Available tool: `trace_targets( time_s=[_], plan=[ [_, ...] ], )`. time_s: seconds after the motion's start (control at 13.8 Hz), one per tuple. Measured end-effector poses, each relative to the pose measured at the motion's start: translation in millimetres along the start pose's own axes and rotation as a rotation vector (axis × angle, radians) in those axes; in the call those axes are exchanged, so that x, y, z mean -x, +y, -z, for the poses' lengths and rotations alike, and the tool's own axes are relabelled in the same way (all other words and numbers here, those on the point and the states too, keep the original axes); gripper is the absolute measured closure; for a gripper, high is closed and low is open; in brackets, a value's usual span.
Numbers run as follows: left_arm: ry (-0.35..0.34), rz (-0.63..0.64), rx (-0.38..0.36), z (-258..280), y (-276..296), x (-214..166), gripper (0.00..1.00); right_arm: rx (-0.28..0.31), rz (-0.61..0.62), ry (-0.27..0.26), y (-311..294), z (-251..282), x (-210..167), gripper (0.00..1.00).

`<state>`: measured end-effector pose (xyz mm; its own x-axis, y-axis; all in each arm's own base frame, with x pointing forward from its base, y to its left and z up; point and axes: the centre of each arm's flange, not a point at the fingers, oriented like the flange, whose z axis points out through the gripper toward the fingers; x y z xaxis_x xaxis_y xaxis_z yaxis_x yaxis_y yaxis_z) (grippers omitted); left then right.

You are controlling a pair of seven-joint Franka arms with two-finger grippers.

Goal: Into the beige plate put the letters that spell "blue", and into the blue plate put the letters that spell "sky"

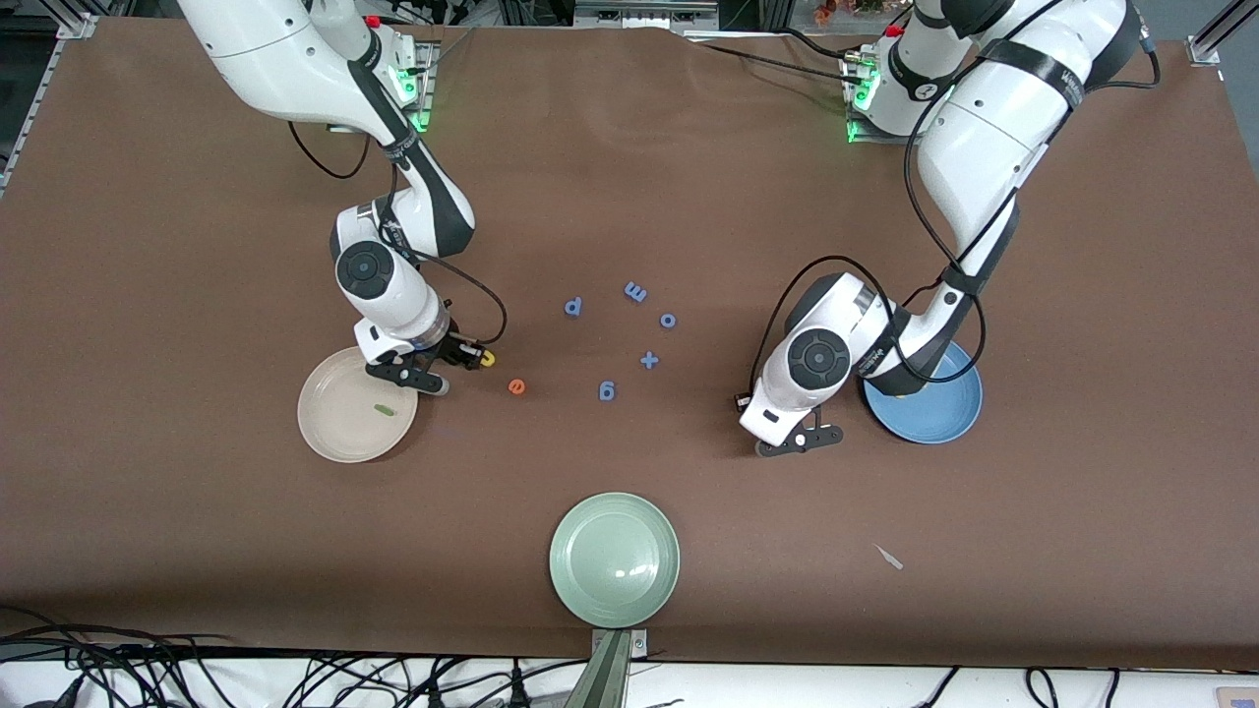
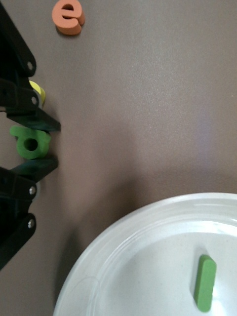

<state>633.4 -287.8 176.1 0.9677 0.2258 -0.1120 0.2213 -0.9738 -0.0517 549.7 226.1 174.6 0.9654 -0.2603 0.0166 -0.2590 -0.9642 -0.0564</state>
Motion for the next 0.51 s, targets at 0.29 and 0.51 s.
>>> trace_targets(
  time_s=[0.29, 0.51],
  plan=[
    [-0.012, -0.031, -0.037, 25, -23, -13, 0.90, 0.026, 0.045, -0.033, 0, 8, -7, 0.73],
    [-0.020, -0.084, -0.063, 49, -47, -24, 0.90, 0.060, 0.127, -0.064, 11, 34, -40, 0.73]
  ],
)
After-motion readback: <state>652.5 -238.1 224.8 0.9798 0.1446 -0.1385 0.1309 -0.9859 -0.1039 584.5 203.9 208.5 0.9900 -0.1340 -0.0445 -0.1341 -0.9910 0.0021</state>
